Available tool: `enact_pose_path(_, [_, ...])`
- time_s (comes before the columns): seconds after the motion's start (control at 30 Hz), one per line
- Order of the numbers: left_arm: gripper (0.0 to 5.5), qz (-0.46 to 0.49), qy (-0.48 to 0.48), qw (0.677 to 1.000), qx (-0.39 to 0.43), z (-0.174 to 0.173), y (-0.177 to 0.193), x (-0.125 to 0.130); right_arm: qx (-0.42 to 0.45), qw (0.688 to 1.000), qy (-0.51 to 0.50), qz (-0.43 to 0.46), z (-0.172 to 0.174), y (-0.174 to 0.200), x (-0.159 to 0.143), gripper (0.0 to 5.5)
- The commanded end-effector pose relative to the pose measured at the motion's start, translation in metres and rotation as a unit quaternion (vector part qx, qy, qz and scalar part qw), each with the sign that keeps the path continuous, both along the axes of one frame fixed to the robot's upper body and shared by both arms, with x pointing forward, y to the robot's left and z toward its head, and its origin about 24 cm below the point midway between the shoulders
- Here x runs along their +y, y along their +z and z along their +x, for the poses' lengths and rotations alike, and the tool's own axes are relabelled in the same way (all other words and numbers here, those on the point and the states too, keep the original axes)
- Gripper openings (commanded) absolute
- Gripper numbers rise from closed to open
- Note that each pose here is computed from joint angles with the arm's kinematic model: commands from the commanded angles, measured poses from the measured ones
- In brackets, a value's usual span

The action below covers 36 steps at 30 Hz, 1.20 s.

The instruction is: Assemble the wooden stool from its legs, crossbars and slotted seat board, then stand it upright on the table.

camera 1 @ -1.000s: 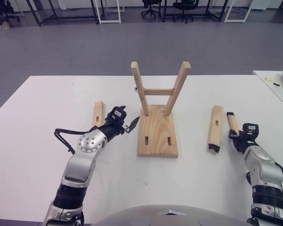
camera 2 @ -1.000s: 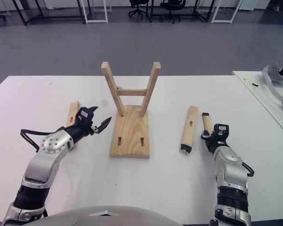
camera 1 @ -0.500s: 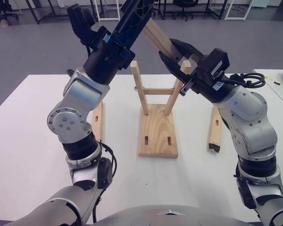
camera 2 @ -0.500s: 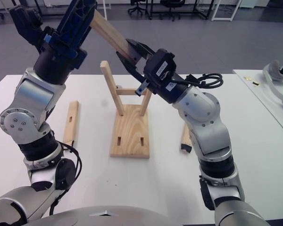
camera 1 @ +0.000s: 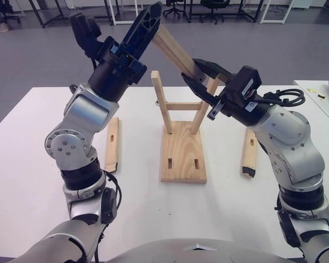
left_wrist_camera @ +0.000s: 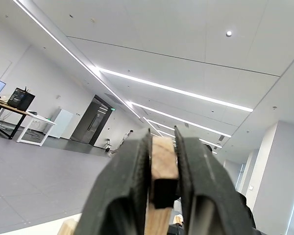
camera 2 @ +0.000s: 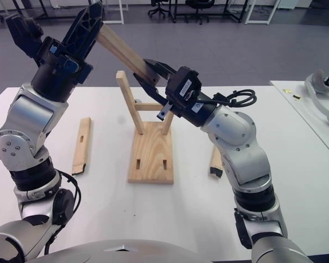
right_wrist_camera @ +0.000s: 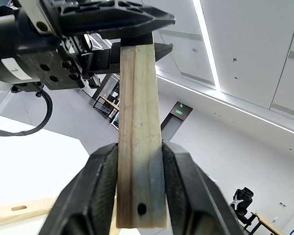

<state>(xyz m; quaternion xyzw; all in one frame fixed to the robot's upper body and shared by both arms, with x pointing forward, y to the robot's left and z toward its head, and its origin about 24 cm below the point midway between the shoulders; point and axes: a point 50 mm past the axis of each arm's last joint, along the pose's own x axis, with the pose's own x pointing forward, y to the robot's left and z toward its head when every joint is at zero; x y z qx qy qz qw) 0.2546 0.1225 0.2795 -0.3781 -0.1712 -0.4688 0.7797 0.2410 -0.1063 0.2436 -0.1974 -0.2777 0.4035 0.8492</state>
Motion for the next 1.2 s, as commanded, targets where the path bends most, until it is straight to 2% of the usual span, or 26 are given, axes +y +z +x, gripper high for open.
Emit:
enact_pose_path(0.03, [0.44,0.008,0.007,1.0,0.005,0.0,-0.003,0.0,0.002,1.0,0.005,-0.005,-0.002,-0.001,0.004,1.31])
enact_pose_path(0.17, [0.41,0.022,0.018,1.0,0.01,0.001,-0.007,-0.002,0.01,1.0,0.01,-0.003,-0.003,-0.003,0.006,1.31])
enact_pose_path(0.2, [0.41,0.022,0.02,1.0,0.009,0.001,-0.007,-0.001,0.018,1.0,0.012,-0.008,-0.003,-0.006,0.006,1.68])
enact_pose_path(0.33, [0.41,0.022,0.047,0.999,0.008,0.0,-0.004,0.01,0.049,0.997,-0.007,-0.051,0.0,-0.024,0.003,2.49])
enact_pose_path(0.4, [0.41,0.033,0.097,0.995,0.014,0.001,-0.004,0.032,0.063,0.995,-0.025,-0.076,0.002,-0.035,-0.004,2.81])
enact_pose_path(0.53, [0.41,0.091,0.251,0.961,0.065,0.003,-0.021,0.099,0.1,0.988,-0.07,-0.093,0.002,-0.056,-0.023,3.52])
enact_pose_path(0.67, [0.41,0.107,0.377,0.896,0.209,0.011,-0.086,0.15,0.154,0.977,-0.127,-0.07,0.002,-0.083,-0.045,3.53])
enact_pose_path(0.73, [0.41,0.091,0.414,0.869,0.257,0.016,-0.116,0.162,0.18,0.969,-0.155,-0.07,0.004,-0.103,-0.054,3.53])
enact_pose_path(0.93, [0.41,0.063,0.462,0.822,0.328,0.013,-0.17,0.161,0.214,0.956,-0.19,-0.066,0.002,-0.139,-0.061,3.53])
enact_pose_path(1.03, [0.41,0.083,0.481,0.809,0.328,0.013,-0.177,0.161,0.214,0.955,-0.194,-0.067,0.002,-0.144,-0.061,3.53])
enact_pose_path(1.2, [0.41,0.092,0.485,0.806,0.327,0.019,-0.185,0.153,0.211,0.956,-0.193,-0.068,0.003,-0.145,-0.061,3.53])
